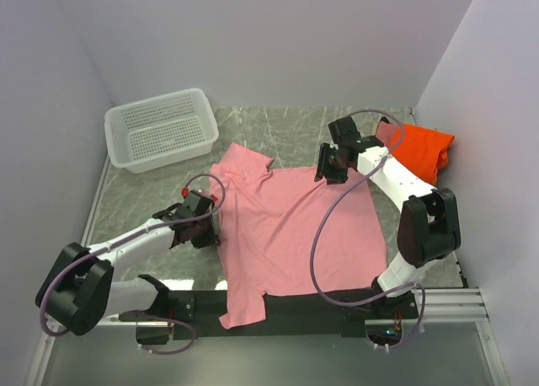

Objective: Fold and stack the t-shirts
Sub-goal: Flatten the tshirt out

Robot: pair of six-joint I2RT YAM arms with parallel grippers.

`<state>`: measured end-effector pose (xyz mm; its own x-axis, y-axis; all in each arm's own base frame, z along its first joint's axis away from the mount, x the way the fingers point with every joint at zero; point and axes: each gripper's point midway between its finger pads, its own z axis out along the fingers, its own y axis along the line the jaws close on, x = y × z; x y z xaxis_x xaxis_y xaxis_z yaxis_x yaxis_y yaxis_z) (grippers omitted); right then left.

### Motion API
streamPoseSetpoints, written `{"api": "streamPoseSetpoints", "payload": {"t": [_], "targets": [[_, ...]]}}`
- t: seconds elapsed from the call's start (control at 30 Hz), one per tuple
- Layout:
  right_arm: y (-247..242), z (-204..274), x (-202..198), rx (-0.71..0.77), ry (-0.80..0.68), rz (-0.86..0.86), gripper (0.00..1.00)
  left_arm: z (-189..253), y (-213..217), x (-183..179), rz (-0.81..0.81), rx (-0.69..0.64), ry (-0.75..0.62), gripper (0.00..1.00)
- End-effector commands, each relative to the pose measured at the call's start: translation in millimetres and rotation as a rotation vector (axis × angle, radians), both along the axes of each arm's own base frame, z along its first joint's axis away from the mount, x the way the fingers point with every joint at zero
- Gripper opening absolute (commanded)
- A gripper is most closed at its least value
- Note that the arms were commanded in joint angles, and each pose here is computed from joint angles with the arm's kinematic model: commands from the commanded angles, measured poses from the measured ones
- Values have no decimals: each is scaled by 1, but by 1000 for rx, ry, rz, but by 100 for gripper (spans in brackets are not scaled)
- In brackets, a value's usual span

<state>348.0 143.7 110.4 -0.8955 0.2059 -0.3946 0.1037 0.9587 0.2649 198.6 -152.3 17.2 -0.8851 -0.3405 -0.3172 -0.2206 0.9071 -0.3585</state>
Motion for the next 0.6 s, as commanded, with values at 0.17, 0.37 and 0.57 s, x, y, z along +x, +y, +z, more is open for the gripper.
{"api": "streamPoseSetpoints", "payload": {"t": [0.17, 0.37, 0.57], "targets": [[0, 12, 2, 7, -53, -10, 49, 24, 34, -9, 227, 91, 10, 0], [4, -4, 3, 14, -20, -4, 49, 48, 50, -11, 310, 133, -11, 0], [10, -15, 5, 31, 2, 7, 49, 51, 60, -25, 345, 173, 41, 1]]}}
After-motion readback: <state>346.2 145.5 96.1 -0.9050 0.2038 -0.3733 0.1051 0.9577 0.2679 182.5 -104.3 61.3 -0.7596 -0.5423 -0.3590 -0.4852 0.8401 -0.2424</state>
